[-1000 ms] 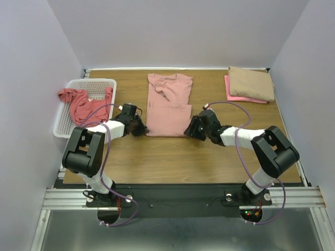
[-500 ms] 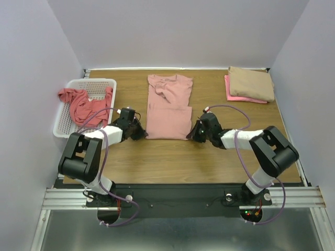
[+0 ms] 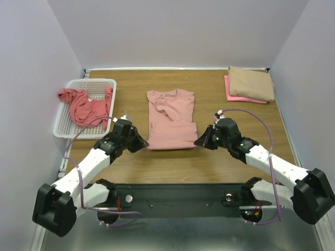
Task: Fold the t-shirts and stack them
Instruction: Fold the tshirt
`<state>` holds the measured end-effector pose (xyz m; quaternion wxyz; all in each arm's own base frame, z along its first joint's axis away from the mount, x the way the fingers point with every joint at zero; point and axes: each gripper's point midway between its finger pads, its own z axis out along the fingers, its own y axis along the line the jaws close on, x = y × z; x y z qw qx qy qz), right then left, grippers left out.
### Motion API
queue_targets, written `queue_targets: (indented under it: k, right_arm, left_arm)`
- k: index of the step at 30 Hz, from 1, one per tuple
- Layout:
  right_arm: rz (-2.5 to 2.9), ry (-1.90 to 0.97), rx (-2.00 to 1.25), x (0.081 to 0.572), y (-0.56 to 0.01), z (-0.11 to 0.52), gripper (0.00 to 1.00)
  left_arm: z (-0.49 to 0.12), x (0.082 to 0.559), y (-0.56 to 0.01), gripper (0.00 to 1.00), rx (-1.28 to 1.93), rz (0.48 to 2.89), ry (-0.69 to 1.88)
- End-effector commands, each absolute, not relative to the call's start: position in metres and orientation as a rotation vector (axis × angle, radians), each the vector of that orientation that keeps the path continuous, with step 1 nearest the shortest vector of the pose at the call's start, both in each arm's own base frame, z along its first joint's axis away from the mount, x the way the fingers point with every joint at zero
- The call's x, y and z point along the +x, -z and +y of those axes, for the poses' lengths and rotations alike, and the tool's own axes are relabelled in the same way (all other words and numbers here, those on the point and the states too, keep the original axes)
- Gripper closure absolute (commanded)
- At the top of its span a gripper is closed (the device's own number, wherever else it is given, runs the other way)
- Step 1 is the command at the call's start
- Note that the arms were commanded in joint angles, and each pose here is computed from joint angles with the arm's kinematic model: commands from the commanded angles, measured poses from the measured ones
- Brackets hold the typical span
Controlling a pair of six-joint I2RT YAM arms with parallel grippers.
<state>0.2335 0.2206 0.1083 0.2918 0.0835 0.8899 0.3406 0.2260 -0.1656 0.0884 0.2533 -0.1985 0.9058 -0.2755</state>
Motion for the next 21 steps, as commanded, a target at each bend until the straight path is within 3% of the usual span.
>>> queue_targets:
  k: [1,9,21]
  right_arm:
    - [2.345,-0.89,0.193,0.242,-0.131,0.221,1.0]
    - [2.245,-0.805,0.219,0.311,-0.178,0.231,1.0]
    - [2.239,-0.834,0.231,0.388,-0.191,0.23,1.0]
  left_arm:
    - [-0.158,0.24,-0.128,1.0,-0.574,2.373,0.709]
    - [-0.164,0.297,-0.168,1.0,-0.545,2.342,0.603]
    - [-0.158,0.391,-0.213,1.0,-0.524,2.275,0.501]
